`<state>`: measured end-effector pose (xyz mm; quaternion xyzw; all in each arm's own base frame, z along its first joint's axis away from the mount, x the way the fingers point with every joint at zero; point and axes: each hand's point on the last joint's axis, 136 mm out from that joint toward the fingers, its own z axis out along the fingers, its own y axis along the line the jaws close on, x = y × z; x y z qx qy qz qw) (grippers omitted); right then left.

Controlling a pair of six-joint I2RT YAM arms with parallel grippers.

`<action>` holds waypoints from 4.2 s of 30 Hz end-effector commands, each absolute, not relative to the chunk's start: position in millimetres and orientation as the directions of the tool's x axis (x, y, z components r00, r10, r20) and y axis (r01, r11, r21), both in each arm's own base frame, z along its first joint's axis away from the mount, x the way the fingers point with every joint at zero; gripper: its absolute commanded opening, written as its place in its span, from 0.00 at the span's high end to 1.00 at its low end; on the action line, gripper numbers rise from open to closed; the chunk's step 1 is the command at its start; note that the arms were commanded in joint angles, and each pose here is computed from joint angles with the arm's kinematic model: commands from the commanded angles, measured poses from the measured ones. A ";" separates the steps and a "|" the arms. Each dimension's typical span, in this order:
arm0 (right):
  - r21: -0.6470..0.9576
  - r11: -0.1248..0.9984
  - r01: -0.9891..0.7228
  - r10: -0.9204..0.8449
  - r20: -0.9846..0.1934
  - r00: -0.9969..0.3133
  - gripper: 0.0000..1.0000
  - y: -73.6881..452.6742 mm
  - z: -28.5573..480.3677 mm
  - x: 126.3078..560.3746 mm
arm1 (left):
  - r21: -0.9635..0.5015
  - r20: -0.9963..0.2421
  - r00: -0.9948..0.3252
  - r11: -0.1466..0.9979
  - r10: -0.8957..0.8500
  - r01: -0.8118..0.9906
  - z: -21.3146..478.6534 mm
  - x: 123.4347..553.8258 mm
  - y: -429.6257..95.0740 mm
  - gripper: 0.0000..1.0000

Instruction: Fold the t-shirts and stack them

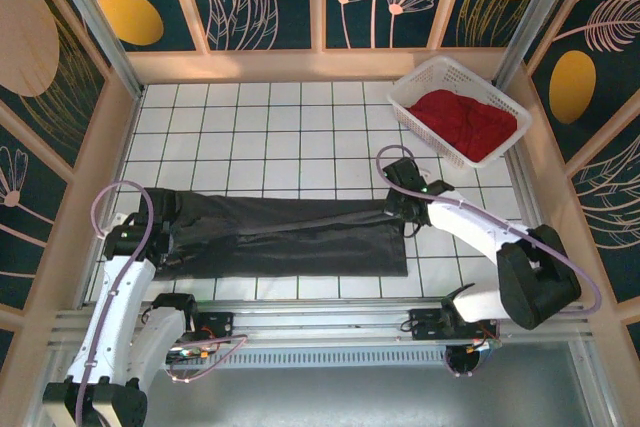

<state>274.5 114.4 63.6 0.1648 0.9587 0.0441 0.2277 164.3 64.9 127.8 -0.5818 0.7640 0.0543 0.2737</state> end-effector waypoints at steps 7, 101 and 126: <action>0.181 0.916 0.357 0.401 -0.410 -0.819 0.68 105.2 72.3 262.8 | -0.193 -0.456 -0.138 0.249 -0.879 -0.949 106.6 141.7 65.9 0.72; 0.503 0.861 -0.074 0.167 -0.417 -0.893 0.57 237.6 136.3 379.9 | -0.463 -0.200 -0.821 0.790 -0.534 -0.401 47.1 368.7 -63.6 0.96; 0.494 0.869 -0.020 0.185 -0.363 -0.913 0.58 226.9 114.3 359.8 | -0.534 0.086 -0.661 0.526 -0.745 -0.662 59.2 296.2 -142.1 1.00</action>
